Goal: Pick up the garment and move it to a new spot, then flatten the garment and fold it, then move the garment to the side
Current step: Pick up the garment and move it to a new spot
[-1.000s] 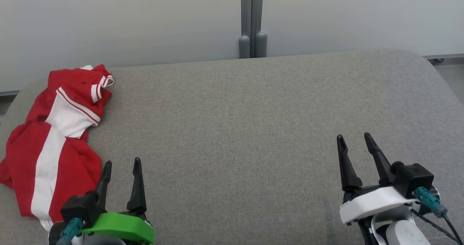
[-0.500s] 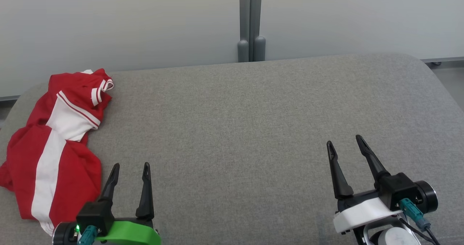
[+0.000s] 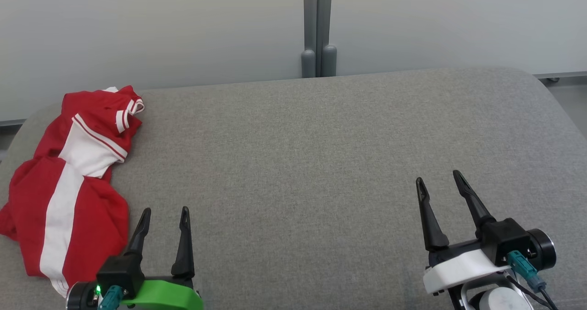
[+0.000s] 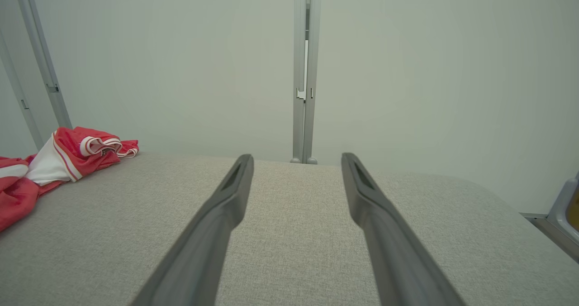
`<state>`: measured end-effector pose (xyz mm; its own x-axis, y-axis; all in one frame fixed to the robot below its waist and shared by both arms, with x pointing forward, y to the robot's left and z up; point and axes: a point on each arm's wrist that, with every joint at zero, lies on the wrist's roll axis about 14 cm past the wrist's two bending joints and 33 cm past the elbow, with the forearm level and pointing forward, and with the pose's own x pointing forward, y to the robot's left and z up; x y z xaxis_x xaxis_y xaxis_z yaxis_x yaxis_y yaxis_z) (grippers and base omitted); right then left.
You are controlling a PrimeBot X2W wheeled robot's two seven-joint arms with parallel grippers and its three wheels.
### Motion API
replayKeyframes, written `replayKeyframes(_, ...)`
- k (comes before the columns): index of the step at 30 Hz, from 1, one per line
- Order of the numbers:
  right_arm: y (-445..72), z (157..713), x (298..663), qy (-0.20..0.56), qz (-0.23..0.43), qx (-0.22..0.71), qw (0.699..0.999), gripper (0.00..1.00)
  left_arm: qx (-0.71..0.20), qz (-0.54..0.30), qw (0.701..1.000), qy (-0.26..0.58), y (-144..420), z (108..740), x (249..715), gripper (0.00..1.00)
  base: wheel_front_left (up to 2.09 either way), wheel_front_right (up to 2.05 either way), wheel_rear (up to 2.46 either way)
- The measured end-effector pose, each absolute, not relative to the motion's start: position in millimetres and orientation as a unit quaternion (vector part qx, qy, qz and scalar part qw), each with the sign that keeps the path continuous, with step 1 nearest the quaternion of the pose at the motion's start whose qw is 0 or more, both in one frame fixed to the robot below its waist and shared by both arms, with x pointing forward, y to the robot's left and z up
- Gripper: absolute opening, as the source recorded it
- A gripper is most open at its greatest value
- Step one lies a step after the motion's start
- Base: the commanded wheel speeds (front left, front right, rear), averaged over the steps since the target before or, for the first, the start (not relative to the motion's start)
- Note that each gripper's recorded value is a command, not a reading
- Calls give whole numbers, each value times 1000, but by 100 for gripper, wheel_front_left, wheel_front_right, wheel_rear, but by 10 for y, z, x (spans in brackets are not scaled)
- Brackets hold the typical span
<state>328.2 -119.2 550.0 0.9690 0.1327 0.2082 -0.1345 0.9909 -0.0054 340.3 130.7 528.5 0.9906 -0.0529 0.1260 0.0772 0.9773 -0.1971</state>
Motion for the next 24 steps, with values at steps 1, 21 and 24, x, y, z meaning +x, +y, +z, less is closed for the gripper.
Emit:
replayKeyframes(1, -1195, 5497, 3284, -104, 67, 4, 992, 100, -101, -32, 993, -60, 1309, 5281, 3404, 100, 0, 0, 0)
replayKeyframes(21, -1149, 5471, 3375, -99, 76, 6, 992, 100, -101, -4, 993, -54, 1475, 5224, 3351, 100, 0, 0, 0)
replayKeyframes(24, -1077, 5448, 3384, -95, 87, 8, 992, 100, -101, 8, 993, -56, 1551, 5227, 3313, 100, 0, 0, 0)
